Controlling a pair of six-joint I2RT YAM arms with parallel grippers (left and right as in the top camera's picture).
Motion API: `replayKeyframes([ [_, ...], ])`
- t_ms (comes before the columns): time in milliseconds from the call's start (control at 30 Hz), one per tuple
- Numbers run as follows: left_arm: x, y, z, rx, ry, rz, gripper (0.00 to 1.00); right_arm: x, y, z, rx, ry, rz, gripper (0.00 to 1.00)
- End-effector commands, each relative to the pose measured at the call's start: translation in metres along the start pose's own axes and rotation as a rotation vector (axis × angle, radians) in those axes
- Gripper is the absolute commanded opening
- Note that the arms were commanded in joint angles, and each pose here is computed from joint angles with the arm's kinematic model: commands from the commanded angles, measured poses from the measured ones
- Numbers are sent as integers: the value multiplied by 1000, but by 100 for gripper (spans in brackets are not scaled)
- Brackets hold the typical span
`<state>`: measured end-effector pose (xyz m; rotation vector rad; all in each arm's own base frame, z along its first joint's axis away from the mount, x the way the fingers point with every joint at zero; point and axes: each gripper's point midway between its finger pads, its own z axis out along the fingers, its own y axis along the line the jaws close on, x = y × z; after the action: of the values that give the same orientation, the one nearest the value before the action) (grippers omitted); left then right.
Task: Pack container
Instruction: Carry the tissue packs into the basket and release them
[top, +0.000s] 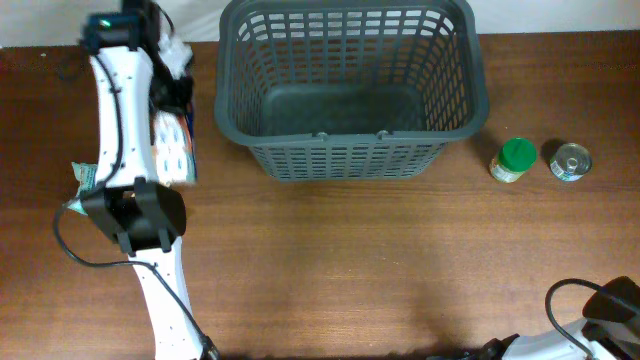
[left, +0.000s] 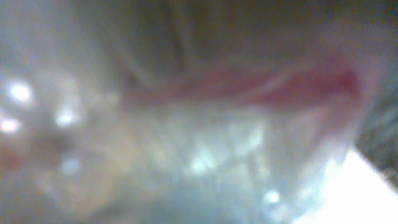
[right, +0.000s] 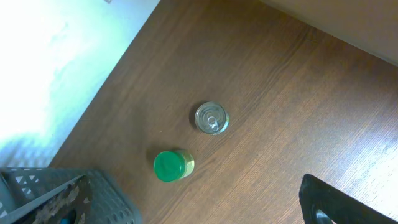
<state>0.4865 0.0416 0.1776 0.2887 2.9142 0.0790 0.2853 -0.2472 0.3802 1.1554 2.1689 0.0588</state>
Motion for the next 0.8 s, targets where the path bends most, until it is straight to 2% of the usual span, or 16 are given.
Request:
replayKeyframes([
  [0, -32, 2, -103, -75, -328, -2, 2, 0, 0, -2, -3, -3, 8, 99],
  [67, -45, -5, -147, -106, -480, 18, 2, 0, 0, -2, -3, -3, 8, 99],
  [200, -60, -39, -220, -145, -705, 165, 2, 0, 0, -2, -3, -3, 8, 99],
  [267, -65, -64, -249, -170, -795, 283, 2, 0, 0, -2, -3, -3, 8, 99],
  [367, -69, -109, -279, -228, -885, 548, 2, 0, 0, -2, -3, -3, 8, 99],
  [500, -68, -177, -286, -287, -919, 931, 2, 0, 0, -2, -3, -3, 8, 99],
  [567, -67, -202, -280, -295, -912, 1062, 2, 0, 0, -2, -3, -3, 8, 99],
  [633, -68, -227, -268, -275, -898, 1146, 2, 0, 0, -2, -3, -3, 8, 99],
  [767, -81, -258, -227, -188, -848, 1206, 2, 0, 0, -2, -3, -3, 8, 99],
])
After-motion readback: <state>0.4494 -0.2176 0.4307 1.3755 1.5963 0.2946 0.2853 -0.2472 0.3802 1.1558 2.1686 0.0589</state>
